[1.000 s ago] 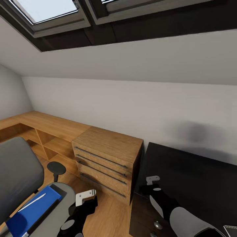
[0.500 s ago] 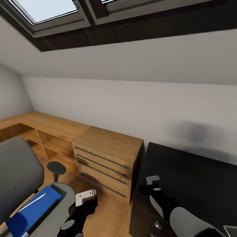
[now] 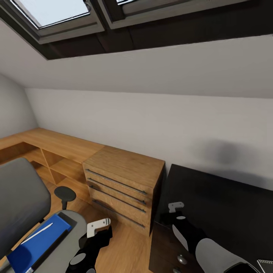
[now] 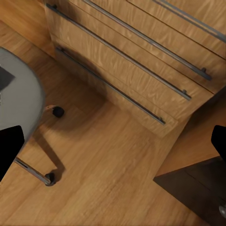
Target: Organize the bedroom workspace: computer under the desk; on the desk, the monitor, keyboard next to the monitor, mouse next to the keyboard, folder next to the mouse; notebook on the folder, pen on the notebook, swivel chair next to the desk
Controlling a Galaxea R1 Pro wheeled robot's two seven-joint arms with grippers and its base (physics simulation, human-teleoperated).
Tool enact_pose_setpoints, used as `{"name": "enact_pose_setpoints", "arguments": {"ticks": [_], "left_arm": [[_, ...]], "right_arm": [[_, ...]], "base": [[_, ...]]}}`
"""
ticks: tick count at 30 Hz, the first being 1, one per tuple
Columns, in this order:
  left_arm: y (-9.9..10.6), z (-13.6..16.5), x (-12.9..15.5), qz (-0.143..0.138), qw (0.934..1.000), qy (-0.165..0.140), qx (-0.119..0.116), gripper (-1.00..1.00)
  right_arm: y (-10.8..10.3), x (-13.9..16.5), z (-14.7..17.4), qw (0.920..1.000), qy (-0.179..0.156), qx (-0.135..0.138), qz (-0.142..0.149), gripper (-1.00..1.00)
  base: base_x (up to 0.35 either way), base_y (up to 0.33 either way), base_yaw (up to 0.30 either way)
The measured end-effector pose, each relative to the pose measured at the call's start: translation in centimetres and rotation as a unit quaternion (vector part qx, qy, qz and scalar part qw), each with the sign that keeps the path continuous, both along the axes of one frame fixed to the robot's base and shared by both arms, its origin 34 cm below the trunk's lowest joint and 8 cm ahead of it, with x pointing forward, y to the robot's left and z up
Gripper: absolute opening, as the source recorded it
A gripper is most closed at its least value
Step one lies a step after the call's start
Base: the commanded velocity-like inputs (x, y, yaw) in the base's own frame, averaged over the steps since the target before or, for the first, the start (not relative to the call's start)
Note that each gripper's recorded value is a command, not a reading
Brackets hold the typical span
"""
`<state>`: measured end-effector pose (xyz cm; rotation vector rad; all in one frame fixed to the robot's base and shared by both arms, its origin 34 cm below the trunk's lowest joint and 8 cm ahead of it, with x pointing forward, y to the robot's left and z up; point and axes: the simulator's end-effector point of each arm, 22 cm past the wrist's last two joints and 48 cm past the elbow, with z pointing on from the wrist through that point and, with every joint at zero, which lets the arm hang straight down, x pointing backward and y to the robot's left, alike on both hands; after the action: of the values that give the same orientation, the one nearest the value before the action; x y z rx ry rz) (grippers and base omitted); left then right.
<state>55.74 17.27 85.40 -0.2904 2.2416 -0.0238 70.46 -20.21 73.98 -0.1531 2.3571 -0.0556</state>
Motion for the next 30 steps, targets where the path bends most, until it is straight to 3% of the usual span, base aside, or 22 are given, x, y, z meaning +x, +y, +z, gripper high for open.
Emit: {"name": "enact_pose_setpoints", "arguments": {"ticks": [5,8,14,20,24,28,29,30], "left_arm": [[0.1,0.6,-0.1,0.0,1.0,0.001,0.001,1.0],[0.1,0.9,-0.2,0.0,1.0,0.002,0.002,1.0],[0.2,1.6,-0.3,0.0,1.0,0.003,0.003,1.0],[0.3,2.3,-0.4,0.001,1.0,0.004,0.003,1.0],[0.4,2.8,-0.4,0.002,1.0,0.003,0.003,1.0],[0.4,3.3,-0.5,0.002,1.0,0.002,0.003,1.0],[0.4,3.4,-0.6,0.002,1.0,0.002,0.003,1.0],[0.4,3.5,-0.6,0.002,1.0,0.002,0.003,1.0]], "right_arm": [[0.1,0.4,1.2,1.0,-0.008,0.001,0.0,-1.0],[1.1,2.8,4.9,0.9987,-0.05,0.009,0.002,-1.0],[-1.9,4.9,9.6,0.9917,-0.103,-0.037,-0.067,-1.0],[-1.9,6.3,14.1,0.9854,-0.143,-0.032,-0.086,-1.0],[-0.9,5.9,15.9,0.987,-0.125,0.014,-0.1,-1.0],[-0.8,4.7,17.8,0.986,-0.127,0.041,-0.099,-1.0],[-0.5,3.9,19.2,0.9825,-0.127,0.084,-0.106,-1.0],[-0.4,3.7,19.5,0.9818,-0.126,0.093,-0.107,-1.0]], "base": [[0.0,0.0,0.0],[0.0,0.0,0.0],[-0.208,0.0,0.0],[-0.323,0.0,0.0],[-0.244,0.0,0.0],[-0.058,0.0,0.0],[-0.004,0.0,0.0],[-0.002,0.0,0.0]]}}
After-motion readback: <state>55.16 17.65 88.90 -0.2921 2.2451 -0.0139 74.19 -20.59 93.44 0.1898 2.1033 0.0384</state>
